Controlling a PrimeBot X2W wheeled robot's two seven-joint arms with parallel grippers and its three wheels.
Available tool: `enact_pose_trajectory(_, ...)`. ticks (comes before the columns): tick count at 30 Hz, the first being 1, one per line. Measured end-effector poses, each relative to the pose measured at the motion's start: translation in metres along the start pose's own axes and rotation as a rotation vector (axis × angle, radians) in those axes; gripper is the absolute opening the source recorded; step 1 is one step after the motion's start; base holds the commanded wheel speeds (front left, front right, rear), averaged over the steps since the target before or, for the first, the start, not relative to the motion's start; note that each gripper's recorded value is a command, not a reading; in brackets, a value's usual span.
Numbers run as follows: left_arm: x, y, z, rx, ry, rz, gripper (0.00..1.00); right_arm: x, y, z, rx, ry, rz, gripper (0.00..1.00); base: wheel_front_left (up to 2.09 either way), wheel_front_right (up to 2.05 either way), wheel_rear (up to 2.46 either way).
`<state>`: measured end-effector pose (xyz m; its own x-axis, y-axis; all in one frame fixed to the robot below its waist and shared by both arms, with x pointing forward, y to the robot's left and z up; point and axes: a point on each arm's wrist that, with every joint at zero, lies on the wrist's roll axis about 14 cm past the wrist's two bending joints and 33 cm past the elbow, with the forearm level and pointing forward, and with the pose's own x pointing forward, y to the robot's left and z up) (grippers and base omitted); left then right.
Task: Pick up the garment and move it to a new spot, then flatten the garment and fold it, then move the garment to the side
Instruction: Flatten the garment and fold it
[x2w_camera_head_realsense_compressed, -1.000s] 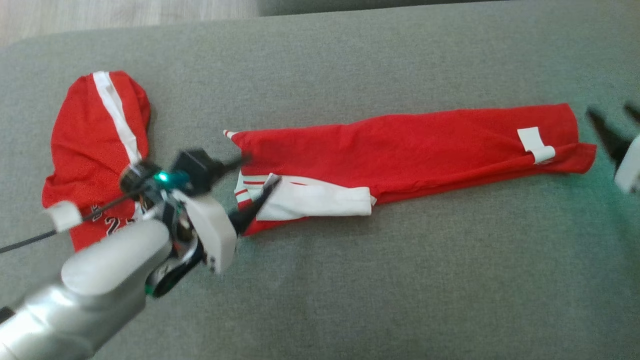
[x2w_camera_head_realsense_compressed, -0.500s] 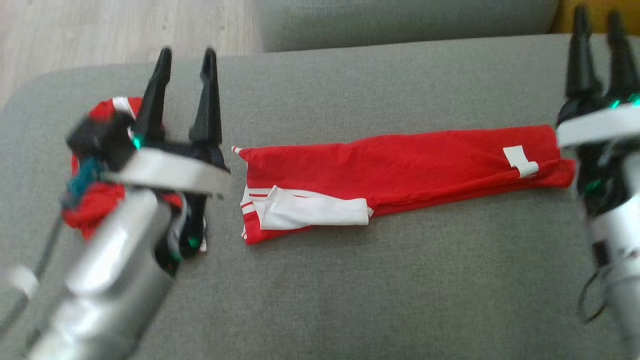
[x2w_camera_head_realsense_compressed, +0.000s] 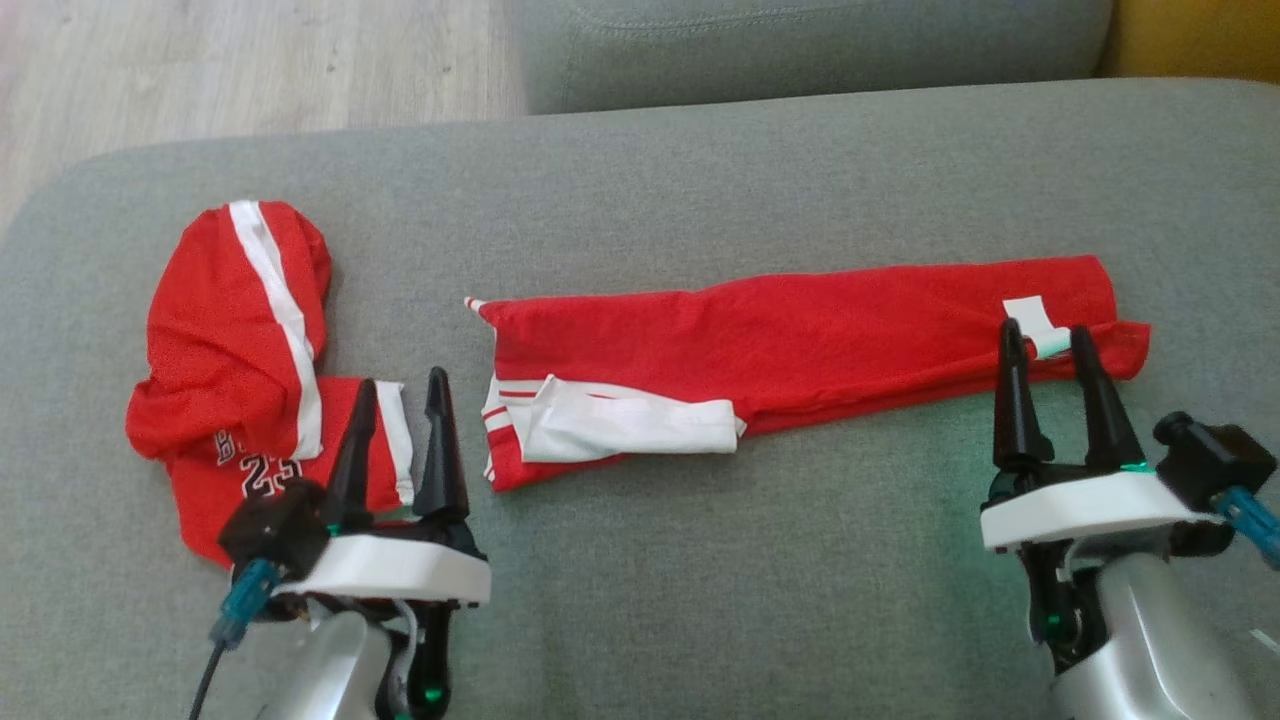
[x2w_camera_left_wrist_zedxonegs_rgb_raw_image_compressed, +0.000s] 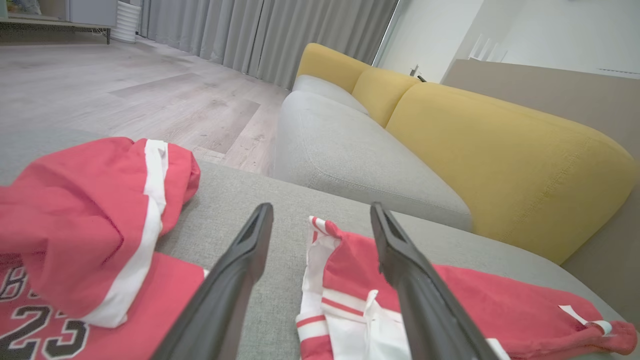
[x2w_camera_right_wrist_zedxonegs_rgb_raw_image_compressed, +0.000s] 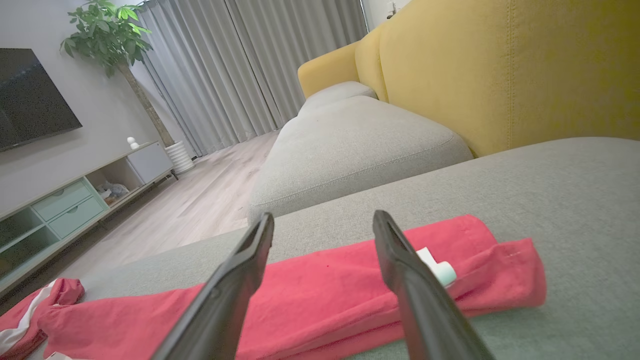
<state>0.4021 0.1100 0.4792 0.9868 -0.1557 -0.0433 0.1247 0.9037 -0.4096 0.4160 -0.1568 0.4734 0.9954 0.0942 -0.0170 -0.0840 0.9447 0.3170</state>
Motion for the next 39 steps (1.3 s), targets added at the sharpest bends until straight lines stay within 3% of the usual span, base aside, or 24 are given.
enact_pose_trajectory(7,0.005,0.012,-0.010,0.011,0.017,0.004,1.00,0.010,-0.008,-0.006,0.012,0.011,-0.028,1.00,0.00,0.00,0.00)
enact_pose_trajectory(11,0.019,0.010,-0.016,0.028,0.031,-0.021,1.00,0.027,-0.043,-0.026,-0.106,0.117,-0.113,1.00,0.00,0.00,0.00)
enact_pose_trajectory(20,0.029,0.013,-0.024,0.019,0.047,-0.028,1.00,0.037,-0.116,-0.049,-0.086,0.227,-0.364,1.00,0.00,0.00,0.00)
enact_pose_trajectory(24,0.032,0.014,-0.023,0.031,0.045,-0.033,1.00,0.029,-0.122,-0.079,-0.065,0.327,-0.398,1.00,0.00,0.00,0.00)
enact_pose_trajectory(30,0.035,0.019,-0.026,0.029,0.051,-0.026,1.00,0.049,-0.115,-0.083,-0.065,0.340,-0.375,1.00,0.00,0.00,0.00)
enact_pose_trajectory(31,0.035,0.020,-0.025,0.029,0.049,-0.024,1.00,0.051,-0.114,-0.083,-0.065,0.341,-0.372,0.79,0.00,0.00,0.00)
enact_pose_trajectory(32,0.036,0.021,-0.025,0.029,0.047,-0.020,1.00,0.052,-0.113,-0.085,-0.065,0.350,-0.371,0.00,0.00,0.00,0.00)
enact_pose_trajectory(39,0.037,0.020,-0.017,0.036,0.026,-0.023,1.00,0.048,-0.120,-0.071,-0.093,0.318,-0.399,0.00,0.00,0.00,0.00)
